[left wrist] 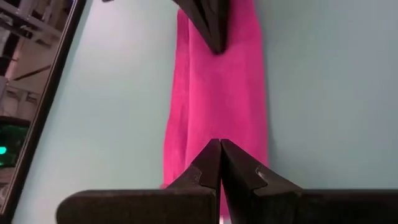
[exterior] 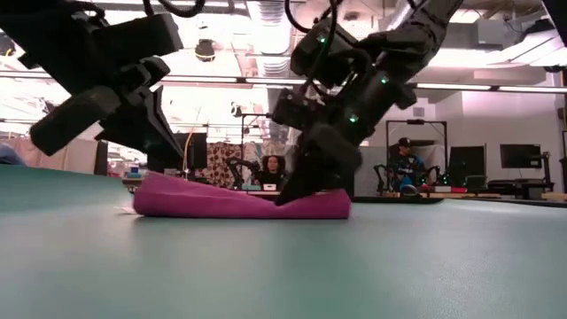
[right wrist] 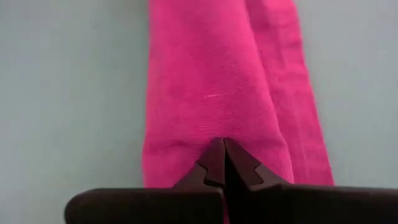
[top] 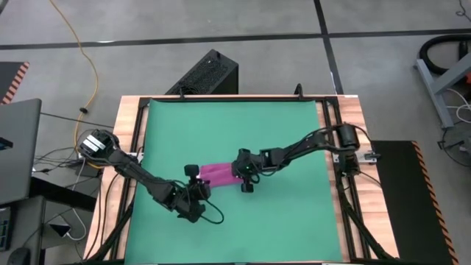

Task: Roll towel
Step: Roll the pink towel

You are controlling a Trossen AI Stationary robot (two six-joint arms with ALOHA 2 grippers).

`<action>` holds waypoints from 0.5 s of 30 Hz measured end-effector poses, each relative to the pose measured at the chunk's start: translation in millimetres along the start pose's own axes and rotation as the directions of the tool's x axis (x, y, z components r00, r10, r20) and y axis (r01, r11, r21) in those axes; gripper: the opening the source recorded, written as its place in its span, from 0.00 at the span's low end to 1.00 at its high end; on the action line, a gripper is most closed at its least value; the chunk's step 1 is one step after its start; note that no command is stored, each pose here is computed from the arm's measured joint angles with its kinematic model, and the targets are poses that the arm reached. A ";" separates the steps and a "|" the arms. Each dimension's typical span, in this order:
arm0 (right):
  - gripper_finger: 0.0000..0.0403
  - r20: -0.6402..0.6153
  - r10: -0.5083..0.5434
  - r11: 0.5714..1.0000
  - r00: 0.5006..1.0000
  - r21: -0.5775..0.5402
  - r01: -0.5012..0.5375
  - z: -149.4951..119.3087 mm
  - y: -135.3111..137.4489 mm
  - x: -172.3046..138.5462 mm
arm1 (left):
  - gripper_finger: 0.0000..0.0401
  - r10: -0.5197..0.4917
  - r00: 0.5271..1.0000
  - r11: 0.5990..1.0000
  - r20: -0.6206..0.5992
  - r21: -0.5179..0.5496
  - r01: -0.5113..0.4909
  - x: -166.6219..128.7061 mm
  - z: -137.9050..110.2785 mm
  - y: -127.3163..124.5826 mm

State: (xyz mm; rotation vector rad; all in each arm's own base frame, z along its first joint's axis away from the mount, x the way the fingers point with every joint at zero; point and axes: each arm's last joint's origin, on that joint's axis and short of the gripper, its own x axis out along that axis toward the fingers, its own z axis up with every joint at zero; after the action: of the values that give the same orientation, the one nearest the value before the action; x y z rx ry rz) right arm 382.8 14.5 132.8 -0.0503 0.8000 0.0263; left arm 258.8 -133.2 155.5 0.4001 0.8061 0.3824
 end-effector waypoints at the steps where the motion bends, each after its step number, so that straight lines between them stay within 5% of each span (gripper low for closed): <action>1: 0.04 0.005 -0.003 1.000 1.000 0.004 0.003 -0.1 -1.4 2.6 | 0.00 0.000 1.000 1.000 0.002 -0.005 0.000 1.2 -0.3 0.4; 15: 0.04 0.015 -0.039 0.985 0.999 0.167 0.036 -5.6 -12.2 14.4 | 0.00 0.048 0.999 0.996 0.004 -0.073 -0.048 30.2 -41.1 12.7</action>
State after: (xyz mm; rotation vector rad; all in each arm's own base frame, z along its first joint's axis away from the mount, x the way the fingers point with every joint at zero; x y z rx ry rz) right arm 389.3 2.1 119.0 0.0933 0.7799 -0.0762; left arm 244.7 -99.9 117.4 0.3524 0.7760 0.4543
